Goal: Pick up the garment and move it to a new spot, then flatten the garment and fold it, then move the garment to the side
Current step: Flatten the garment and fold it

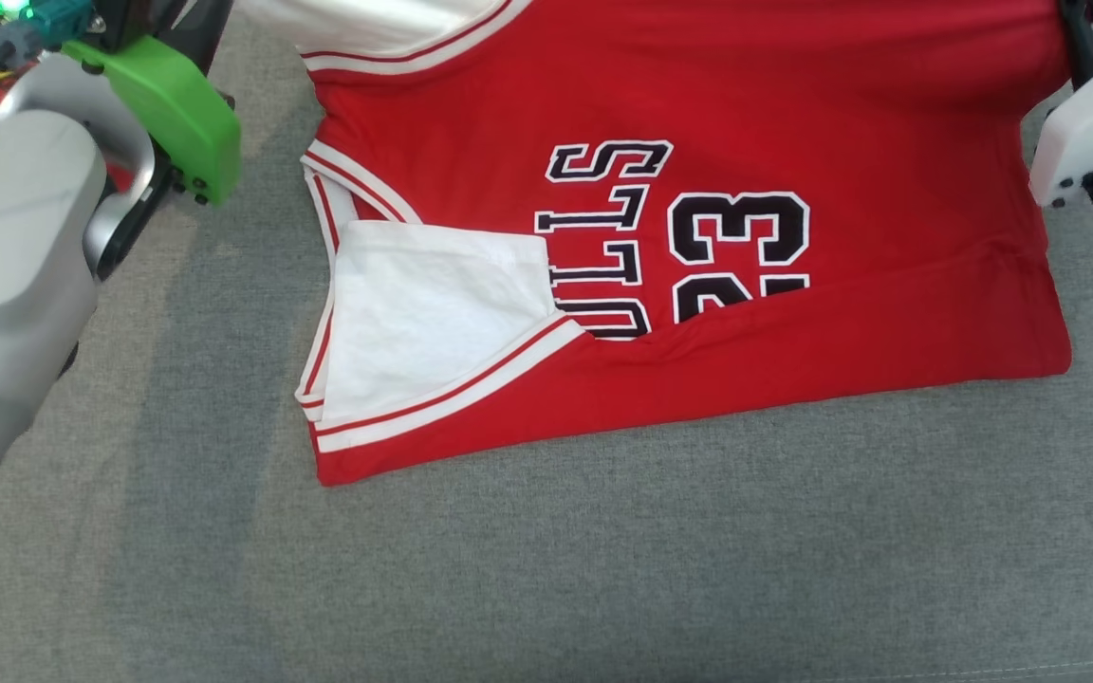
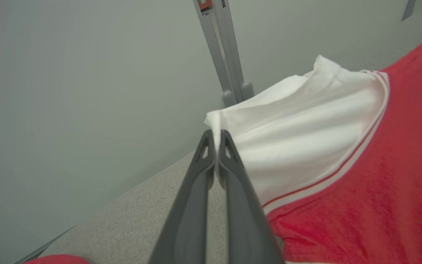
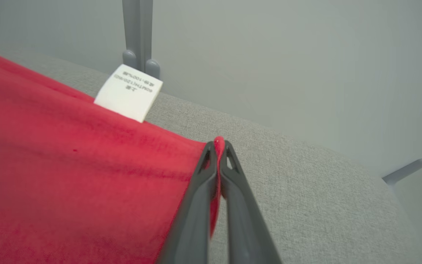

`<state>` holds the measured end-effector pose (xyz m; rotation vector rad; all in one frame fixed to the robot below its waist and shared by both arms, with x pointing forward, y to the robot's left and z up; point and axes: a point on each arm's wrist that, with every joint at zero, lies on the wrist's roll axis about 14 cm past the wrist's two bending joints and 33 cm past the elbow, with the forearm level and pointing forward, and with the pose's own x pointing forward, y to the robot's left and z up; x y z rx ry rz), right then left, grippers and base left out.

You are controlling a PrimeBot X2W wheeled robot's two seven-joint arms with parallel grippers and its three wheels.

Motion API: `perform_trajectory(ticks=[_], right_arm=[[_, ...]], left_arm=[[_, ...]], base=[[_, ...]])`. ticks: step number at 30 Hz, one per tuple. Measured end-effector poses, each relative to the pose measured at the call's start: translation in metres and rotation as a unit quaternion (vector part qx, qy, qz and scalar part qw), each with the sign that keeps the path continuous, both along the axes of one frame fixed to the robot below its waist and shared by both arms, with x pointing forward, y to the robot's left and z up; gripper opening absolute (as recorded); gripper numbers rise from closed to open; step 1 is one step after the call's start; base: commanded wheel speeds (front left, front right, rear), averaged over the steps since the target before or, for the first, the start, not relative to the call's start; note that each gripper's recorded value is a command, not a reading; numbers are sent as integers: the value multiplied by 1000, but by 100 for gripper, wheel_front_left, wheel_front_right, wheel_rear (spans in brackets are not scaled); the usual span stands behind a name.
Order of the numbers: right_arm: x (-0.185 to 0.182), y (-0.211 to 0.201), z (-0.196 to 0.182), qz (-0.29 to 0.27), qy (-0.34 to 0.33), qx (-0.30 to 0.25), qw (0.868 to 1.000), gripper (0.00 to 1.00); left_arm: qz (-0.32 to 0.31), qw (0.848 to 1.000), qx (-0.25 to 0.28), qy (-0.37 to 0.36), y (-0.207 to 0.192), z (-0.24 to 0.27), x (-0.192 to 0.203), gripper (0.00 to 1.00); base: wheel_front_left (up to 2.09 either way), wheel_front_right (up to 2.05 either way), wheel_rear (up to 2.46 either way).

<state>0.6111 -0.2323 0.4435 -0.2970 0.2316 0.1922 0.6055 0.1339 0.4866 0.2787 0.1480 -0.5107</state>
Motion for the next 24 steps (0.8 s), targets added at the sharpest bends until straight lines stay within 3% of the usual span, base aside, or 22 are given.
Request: perform_trajectory(ticks=[11,24], right_arm=[[-52,0,10,4,-14,17,1000,0],[-114,4,-5,22,29,32,999,0]], left_arm=[[-24,1000,-16,0,-2,6,-66,0],[-55,994,-15,93,-3,-27,-165,0]], base=[[0,0,0],[0,0,0]])
